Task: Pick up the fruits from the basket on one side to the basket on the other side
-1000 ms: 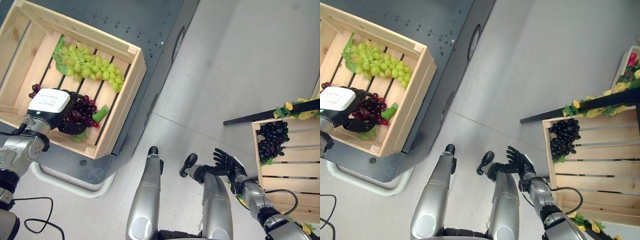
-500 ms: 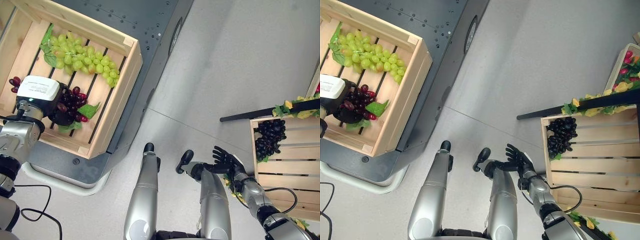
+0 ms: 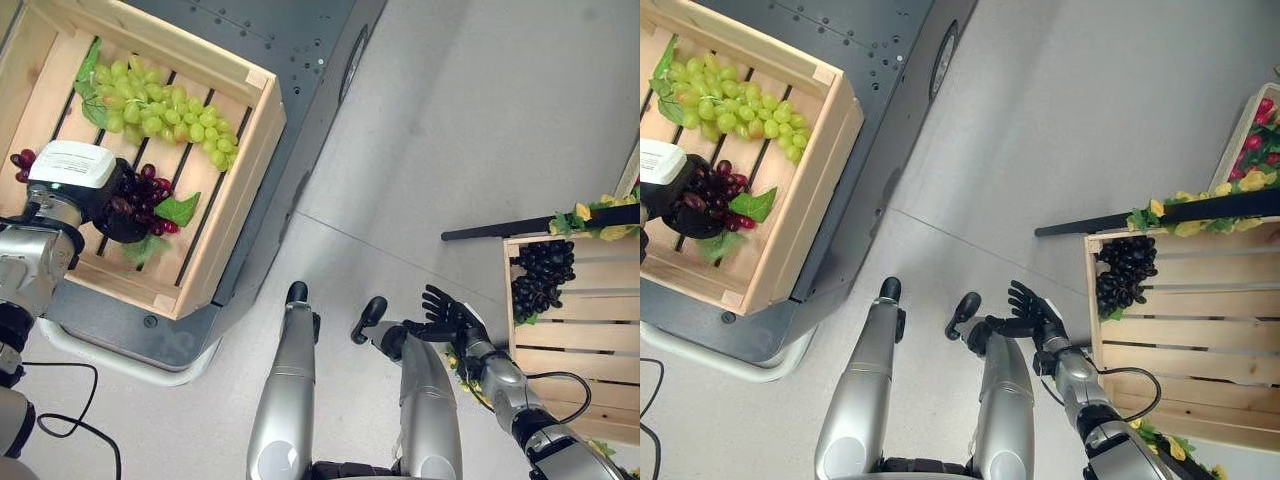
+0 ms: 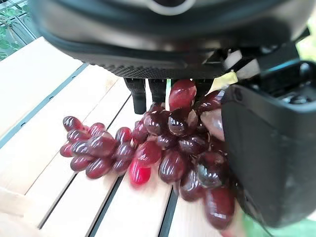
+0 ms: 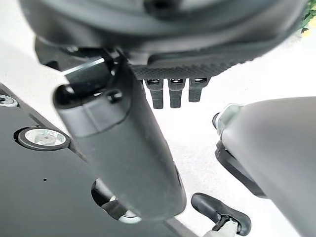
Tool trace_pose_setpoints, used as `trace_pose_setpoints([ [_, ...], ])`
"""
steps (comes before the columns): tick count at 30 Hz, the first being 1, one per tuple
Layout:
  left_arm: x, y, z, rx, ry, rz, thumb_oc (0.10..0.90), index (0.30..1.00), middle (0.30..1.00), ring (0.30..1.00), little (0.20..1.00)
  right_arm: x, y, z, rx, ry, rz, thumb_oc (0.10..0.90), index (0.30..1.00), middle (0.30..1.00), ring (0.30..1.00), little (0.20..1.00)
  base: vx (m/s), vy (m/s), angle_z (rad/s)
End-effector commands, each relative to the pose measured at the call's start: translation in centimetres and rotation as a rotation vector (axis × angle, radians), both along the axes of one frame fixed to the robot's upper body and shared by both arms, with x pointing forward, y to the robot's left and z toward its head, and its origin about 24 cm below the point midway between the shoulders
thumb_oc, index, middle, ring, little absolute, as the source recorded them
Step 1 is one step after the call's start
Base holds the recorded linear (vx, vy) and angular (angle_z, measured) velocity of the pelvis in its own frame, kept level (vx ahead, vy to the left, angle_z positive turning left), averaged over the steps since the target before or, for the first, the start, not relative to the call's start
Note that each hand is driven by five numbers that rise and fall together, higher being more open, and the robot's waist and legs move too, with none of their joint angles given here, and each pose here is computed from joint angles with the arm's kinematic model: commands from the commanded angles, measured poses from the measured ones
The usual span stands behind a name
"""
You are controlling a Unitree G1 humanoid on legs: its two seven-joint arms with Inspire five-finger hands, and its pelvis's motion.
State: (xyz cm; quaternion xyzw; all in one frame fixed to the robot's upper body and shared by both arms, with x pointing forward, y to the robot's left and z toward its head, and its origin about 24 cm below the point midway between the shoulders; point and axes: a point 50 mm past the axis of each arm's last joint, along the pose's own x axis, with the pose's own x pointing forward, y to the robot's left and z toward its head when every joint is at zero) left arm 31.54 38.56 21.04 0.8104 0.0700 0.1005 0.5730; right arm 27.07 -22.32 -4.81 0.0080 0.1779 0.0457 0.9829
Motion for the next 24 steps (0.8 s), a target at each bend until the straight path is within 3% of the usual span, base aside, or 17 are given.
trace_pose_setpoints([
  [1,-0.9,0.5,-0.5,-0.007,0.026,-0.029,0.4,0.3,0.3,0.3,0.3,-1.6,-3.8,0.5,-0.022,-0.05,-0.1,0.8,0.9,0.9,0.9,0.9,0.0,-0.009,-0.03],
  [10,-1.1,0.1,-0.4,-0.077,-0.057,-0.079,0.4,0.3,0.3,0.3,0.3,-1.5,-3.8,0.7,-0.02,-0.056,-0.117,0.8,0.9,0.9,0.9,0.9,0.0,0.0,0.0],
  [24,-4.2,1.9,-2.6,-0.859,-0.602,-0.117,0.4,0.3,0.3,0.3,0.3,-1.8,-1.6,0.2,0.021,-0.055,-0.062,0.8,0.9,0.9,0.9,0.9,0.01,-0.017,-0.04],
])
